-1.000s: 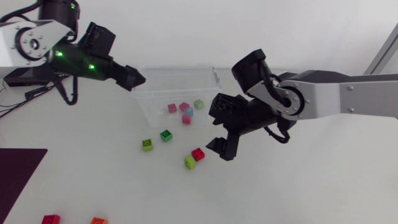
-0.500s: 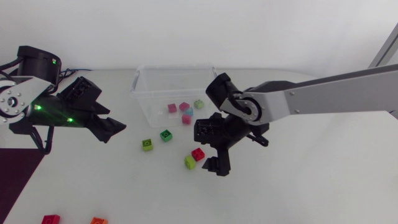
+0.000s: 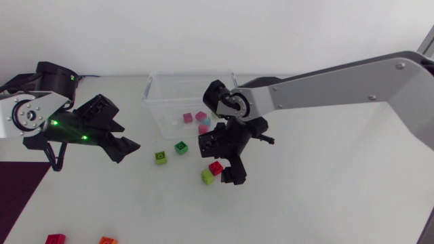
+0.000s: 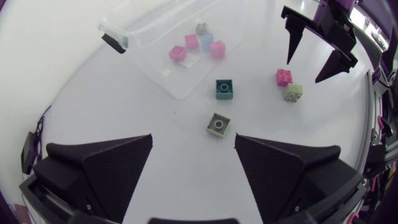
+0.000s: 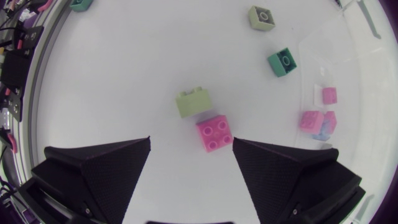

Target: Pick up the duplo bricks and place them in the container

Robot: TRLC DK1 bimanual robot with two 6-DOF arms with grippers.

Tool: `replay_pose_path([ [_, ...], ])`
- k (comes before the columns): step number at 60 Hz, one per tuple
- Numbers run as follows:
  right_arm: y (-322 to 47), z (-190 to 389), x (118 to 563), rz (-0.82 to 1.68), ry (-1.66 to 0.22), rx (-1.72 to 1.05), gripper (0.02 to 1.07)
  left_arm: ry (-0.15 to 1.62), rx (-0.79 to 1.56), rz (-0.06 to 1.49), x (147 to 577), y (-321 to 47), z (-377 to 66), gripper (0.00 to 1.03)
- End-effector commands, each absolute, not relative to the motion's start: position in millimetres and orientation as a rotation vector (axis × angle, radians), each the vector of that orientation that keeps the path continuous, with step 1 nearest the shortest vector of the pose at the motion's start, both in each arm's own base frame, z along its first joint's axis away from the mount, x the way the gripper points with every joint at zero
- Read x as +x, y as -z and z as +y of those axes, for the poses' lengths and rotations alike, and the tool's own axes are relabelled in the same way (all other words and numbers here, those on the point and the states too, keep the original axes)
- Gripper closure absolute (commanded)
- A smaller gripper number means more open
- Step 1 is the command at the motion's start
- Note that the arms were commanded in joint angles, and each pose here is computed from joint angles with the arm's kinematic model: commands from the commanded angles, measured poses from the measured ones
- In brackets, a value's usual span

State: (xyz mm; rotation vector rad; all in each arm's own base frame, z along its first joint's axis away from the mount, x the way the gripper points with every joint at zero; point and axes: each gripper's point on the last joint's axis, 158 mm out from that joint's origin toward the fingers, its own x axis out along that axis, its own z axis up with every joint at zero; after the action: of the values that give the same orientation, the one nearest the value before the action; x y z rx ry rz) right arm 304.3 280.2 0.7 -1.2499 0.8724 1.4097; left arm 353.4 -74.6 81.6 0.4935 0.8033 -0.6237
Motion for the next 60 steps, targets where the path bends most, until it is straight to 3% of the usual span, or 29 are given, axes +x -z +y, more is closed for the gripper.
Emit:
replay_pose_path([
  [1, 5.3, 284.8, 307.9, 0.867, -1.443, -1.31, 0.12, 0.639, 0.508, 0.835, 350.9, -64.6, -71.4, 0.11],
  [43, 30.3, 284.6, 323.6, 0.965, -1.481, -1.455, 0.17, 0.66, 0.523, 0.842, 350.2, -58.7, -73.3, 0.11],
  [53, 38.8, 282.4, 324.6, 0.99, -1.487, -1.471, 0.3, 0.669, 0.522, 0.856, 348.4, -53.0, -74.8, 0.11],
  [60, 43.9, 282.3, 325.0, 0.998, -1.492, -1.473, 0.31, 0.679, 0.528, 0.868, 346.6, -47.5, -74.7, 0.11],
])
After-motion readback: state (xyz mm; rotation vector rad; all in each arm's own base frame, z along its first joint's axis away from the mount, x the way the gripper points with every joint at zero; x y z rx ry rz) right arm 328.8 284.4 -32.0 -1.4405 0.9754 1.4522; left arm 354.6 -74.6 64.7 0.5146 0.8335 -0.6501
